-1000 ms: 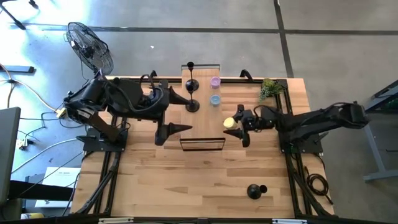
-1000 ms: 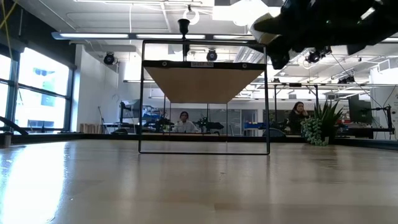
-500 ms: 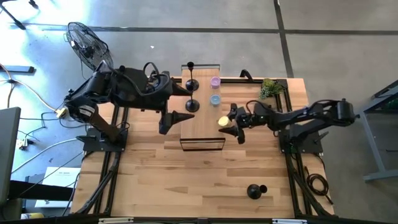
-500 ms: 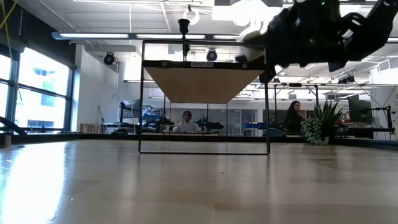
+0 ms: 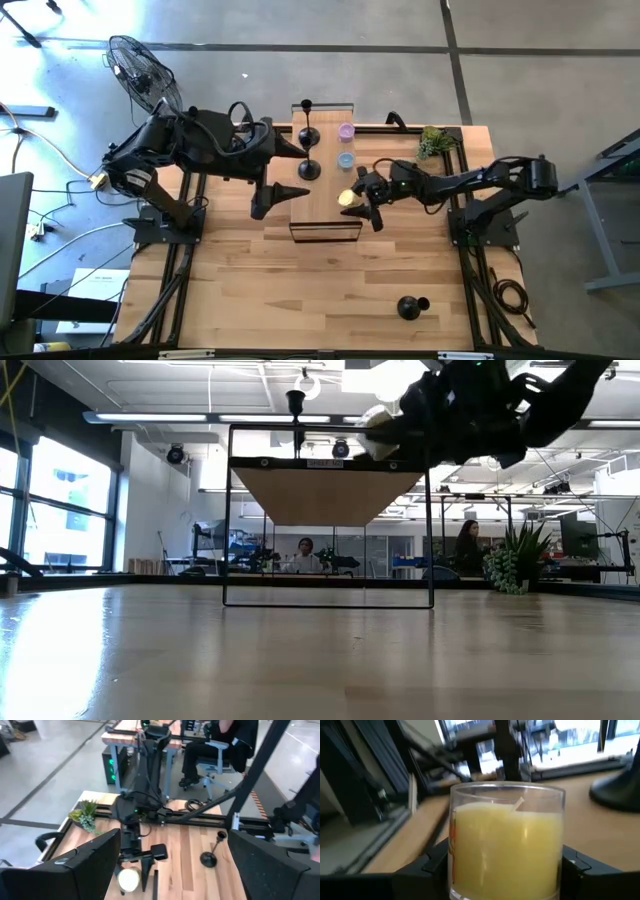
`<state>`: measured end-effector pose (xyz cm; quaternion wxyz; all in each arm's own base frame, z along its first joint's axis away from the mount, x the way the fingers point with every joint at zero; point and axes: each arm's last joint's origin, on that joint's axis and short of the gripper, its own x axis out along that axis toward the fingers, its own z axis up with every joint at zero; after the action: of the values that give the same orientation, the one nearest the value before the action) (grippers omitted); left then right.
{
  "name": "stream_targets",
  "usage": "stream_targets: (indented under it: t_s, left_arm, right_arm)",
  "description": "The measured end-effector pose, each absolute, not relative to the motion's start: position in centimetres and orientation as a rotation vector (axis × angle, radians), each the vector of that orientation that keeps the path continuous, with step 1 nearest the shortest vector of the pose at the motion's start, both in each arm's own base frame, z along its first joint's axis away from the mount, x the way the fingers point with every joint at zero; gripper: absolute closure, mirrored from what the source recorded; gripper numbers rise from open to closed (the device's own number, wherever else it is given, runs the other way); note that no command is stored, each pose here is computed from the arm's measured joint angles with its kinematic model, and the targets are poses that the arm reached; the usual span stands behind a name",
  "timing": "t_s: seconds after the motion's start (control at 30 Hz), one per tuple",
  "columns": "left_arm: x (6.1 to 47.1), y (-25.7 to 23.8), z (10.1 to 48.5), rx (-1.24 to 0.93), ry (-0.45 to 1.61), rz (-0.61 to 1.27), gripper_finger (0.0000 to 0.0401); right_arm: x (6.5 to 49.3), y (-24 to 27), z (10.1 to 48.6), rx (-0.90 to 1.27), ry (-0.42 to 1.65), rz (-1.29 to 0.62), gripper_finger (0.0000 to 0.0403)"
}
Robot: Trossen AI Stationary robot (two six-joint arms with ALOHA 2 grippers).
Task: Pick & Place candle stick holders
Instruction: Put the yellow scented candle on the shelf
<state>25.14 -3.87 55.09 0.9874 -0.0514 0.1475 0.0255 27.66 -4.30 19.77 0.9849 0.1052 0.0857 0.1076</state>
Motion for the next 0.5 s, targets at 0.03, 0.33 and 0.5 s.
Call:
stream_targets:
  t_s: [0.03, 0.33, 0.5]
  left_arm:
    - [25.13, -3.92, 55.06, -0.106, 0.3, 0.044, 0.0041]
    - [25.09, -3.91, 54.95, -0.126, 0.311, 0.049, 0.0041]
    - [25.09, -3.91, 54.95, -0.126, 0.311, 0.049, 0.0041]
  right_arm:
    - [27.73, -4.31, 19.69, 0.208, 0.194, 0.215, 0.0192]
    - [27.81, -4.33, 19.61, 0.194, 0.219, 0.215, 0.0192]
    - [27.73, -4.35, 19.24, 0.184, 0.255, 0.203, 0.0192]
